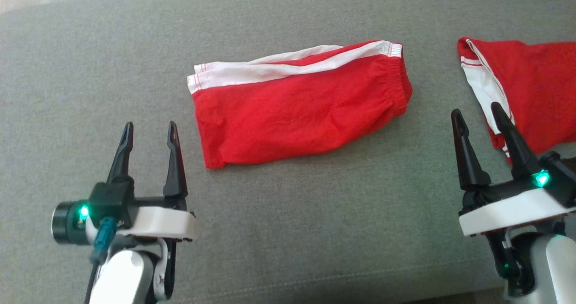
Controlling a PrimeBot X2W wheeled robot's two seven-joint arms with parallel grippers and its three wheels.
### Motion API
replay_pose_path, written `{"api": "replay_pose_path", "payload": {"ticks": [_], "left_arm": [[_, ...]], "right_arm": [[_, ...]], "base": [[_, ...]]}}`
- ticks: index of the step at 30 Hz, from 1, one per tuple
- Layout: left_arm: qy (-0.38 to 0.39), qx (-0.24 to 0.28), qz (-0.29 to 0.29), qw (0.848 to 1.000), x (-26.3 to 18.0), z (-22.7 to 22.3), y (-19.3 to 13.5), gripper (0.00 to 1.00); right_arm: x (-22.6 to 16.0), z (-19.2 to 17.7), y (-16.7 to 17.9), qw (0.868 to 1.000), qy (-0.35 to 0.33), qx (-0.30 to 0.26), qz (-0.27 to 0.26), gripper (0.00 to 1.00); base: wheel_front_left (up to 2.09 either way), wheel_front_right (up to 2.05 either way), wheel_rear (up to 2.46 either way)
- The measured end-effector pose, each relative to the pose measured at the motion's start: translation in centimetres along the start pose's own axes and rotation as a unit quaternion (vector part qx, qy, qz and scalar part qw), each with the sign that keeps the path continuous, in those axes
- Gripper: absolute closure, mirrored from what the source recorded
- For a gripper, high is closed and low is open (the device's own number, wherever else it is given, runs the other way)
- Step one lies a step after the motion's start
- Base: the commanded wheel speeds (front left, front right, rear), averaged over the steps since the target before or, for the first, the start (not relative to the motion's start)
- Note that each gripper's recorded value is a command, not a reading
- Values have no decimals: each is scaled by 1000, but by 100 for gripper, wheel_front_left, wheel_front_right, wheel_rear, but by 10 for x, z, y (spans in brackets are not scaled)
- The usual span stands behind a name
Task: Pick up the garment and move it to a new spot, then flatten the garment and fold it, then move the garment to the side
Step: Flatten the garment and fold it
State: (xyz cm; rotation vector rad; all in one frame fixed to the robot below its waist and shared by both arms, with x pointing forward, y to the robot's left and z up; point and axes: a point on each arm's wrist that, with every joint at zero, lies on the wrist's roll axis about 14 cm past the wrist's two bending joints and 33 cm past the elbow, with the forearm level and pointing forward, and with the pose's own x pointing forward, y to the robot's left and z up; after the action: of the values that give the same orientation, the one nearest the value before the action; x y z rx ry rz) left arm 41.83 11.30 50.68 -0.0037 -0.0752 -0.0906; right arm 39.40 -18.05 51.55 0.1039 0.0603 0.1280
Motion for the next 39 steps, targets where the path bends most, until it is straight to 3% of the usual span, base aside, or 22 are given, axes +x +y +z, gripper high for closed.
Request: {"api": "replay_pose_path", "payload": {"ticks": [10,17,26,34,39], "left_arm": [[2,0,1,1000,0,-2,1,0],[12,-2,1,1000,3,-10,2,0],[12,-5,-8,1000,27,-20,-3,0],[22,-3,-5,1000,37,-36,-1,0],[32,-4,-5,999,38,-45,-1,0]], "right_arm": [[2,-2,-1,1000,4,0,0,0],[9,-43,-7,997,82,8,-5,0],[69,-73,6,991,131,5,38,0],[109,-122,-12,977,211,-6,37,0],[123,-143,-2,965,257,14,57,0]], "base": [[0,0,0],[0,0,0],[0,0,0],[0,0,0],[0,0,0]]}}
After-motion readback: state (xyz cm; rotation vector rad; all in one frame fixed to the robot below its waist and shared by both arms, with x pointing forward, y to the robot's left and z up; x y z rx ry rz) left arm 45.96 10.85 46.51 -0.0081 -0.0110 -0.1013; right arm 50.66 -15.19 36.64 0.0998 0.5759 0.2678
